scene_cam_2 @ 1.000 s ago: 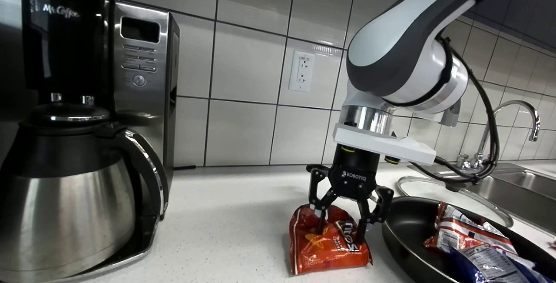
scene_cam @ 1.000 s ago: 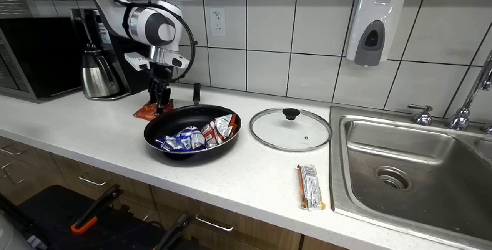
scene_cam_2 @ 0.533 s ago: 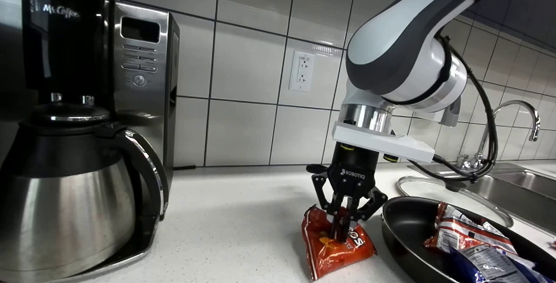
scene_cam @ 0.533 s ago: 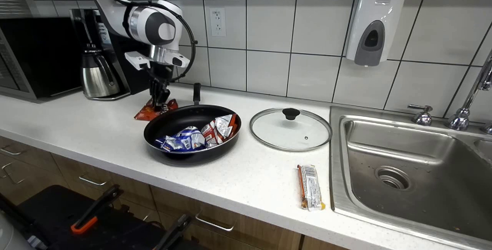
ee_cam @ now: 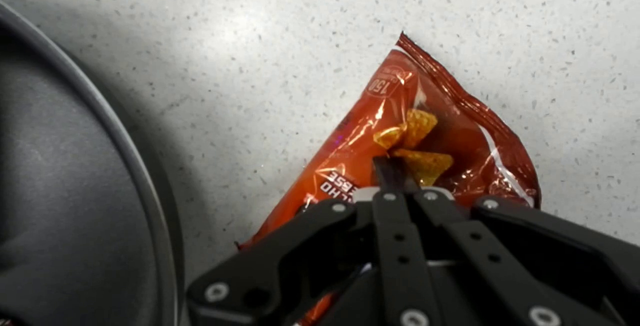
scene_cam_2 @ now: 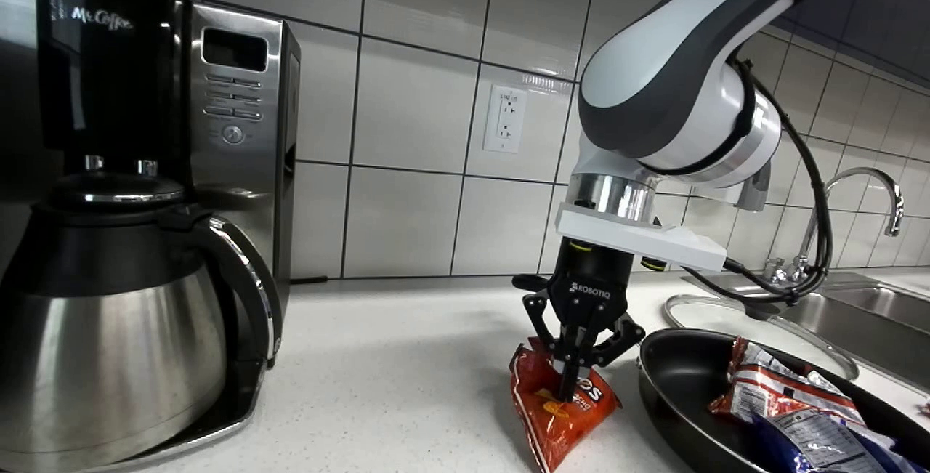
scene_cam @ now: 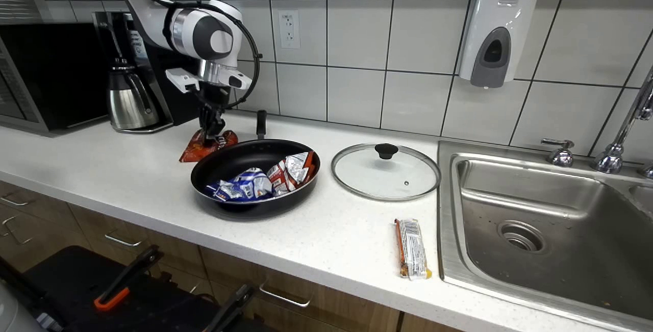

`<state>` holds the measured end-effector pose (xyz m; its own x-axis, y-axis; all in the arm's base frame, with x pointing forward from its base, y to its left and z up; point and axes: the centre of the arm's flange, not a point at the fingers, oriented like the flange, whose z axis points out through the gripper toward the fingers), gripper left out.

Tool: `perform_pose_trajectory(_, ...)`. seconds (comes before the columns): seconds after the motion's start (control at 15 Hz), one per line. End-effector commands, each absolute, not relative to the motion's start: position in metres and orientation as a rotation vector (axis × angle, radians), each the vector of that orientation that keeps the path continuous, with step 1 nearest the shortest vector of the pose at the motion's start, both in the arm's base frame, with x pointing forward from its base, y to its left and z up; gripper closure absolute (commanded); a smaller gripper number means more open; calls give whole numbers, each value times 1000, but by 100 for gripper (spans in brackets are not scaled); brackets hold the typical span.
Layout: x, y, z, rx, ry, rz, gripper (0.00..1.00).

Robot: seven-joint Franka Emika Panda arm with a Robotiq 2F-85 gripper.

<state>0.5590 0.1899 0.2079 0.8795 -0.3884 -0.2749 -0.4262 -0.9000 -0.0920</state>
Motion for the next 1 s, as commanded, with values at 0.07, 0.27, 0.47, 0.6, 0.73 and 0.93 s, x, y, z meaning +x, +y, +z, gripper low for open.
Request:
perform_pose_trajectory(0.07,559,195,230,-2895,587,336,100)
perform_pose_trajectory(0.27,556,199,246,-2892,548,301,100)
perform_pose_trajectory(0.47,553,200,266,-2891,502,265,100)
perform_pose_trajectory(0.6,547,197,280,-2889,474,241,100)
perform_pose_trajectory(0.73,539,192,295,-2890,457,220,100)
perform_pose_trajectory(0.93,525,180,312,-2894,439,199,100)
